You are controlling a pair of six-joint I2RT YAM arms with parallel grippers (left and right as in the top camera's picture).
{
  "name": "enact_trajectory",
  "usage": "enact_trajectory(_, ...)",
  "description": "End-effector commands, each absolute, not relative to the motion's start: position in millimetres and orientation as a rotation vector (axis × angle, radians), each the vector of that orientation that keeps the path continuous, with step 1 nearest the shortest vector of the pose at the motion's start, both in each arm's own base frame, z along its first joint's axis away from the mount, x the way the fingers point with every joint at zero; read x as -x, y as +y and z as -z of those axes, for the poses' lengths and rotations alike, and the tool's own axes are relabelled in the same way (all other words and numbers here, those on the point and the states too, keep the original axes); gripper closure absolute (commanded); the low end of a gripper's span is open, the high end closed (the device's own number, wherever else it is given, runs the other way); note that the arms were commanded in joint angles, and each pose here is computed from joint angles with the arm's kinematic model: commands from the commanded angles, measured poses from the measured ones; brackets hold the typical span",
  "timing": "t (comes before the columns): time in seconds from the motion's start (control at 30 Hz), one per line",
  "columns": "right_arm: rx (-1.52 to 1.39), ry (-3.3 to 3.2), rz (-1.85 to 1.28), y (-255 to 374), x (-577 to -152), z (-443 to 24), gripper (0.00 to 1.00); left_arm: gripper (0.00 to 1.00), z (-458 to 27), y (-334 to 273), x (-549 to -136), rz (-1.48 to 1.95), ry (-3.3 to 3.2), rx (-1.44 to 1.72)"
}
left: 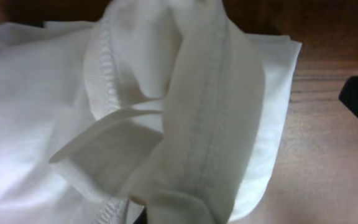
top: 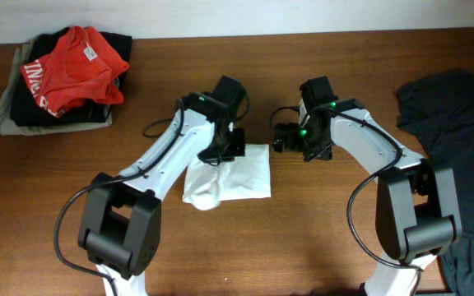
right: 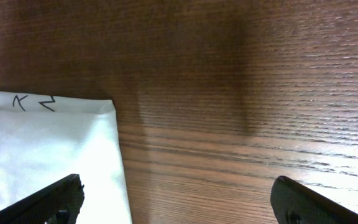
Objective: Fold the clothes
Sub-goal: 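Press the folded bundle down with the right gripper, withdraw left gripper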
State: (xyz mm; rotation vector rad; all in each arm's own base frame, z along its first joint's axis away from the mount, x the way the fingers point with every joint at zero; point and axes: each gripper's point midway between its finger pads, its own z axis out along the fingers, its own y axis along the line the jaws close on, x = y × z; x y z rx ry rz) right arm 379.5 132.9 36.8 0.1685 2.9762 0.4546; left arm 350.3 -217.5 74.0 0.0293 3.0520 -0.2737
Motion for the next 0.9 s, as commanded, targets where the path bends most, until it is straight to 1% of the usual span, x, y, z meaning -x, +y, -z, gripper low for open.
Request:
enact_trajectory(0.0, -0.178, 2.987, -0.461, 132, -378, -33, 0.00, 0.98, -59, -236, -339, 0.327, 3.067, -0.027)
enact_trajectory(0.23, -0.178, 2.987, -0.461, 132, -378, -33, 0.00, 0.98, -56, -261, -341, 0.386, 3.006, -0.057)
enact_trajectory(0.27, -0.178, 2.987, -0.461, 132, -378, -33, 0.01, 0.96, -57, -263, -342, 0.395, 2.995, -0.062)
enact_trajectory(0.3, -0.178, 2.988, -0.461, 132, -378, -33, 0.01, 0.93, -57, -265, -343, 0.401, 2.988, -0.066)
enact_trajectory(0.37, -0.178, 2.987, -0.461, 132, -378, -33, 0.01, 0.67, -57, -266, -344, 0.404, 2.984, -0.067)
enact_trajectory(0.4, -0.179, 2.987, -0.461, 132, -378, -33, 0.01, 0.48, -57, -266, -344, 0.404, 2.984, -0.068)
enact_trajectory(0.43, -0.179, 2.988, -0.460, 132, -378, -33, 0.01, 0.37, -57, -266, -344, 0.404, 2.984, -0.068)
enact_trajectory(0.53, -0.207, 2.990, -0.457, 127, -378, -33, 0.01, 0.36, -59, -266, -346, 0.408, 2.979, -0.068)
enact_trajectory(0.63, -0.304, 2.999, -0.470, 108, -379, -33, 0.01, 0.35, -73, -271, -354, 0.440, 2.941, -0.125)
enact_trajectory(0.77, -0.355, 3.009, -0.604, 96, -375, -37, 0.01, 0.34, -110, -260, -373, 0.457, 2.881, -0.100)
enact_trajectory(0.83, -0.390, 3.012, -0.621, 88, -373, -39, 0.00, 0.32, -131, -242, -386, 0.440, 2.851, -0.054)
enact_trajectory(0.87, -0.401, 3.014, -0.630, 86, -371, -41, 0.00, 0.31, -144, -223, -394, 0.405, 2.837, 0.004)
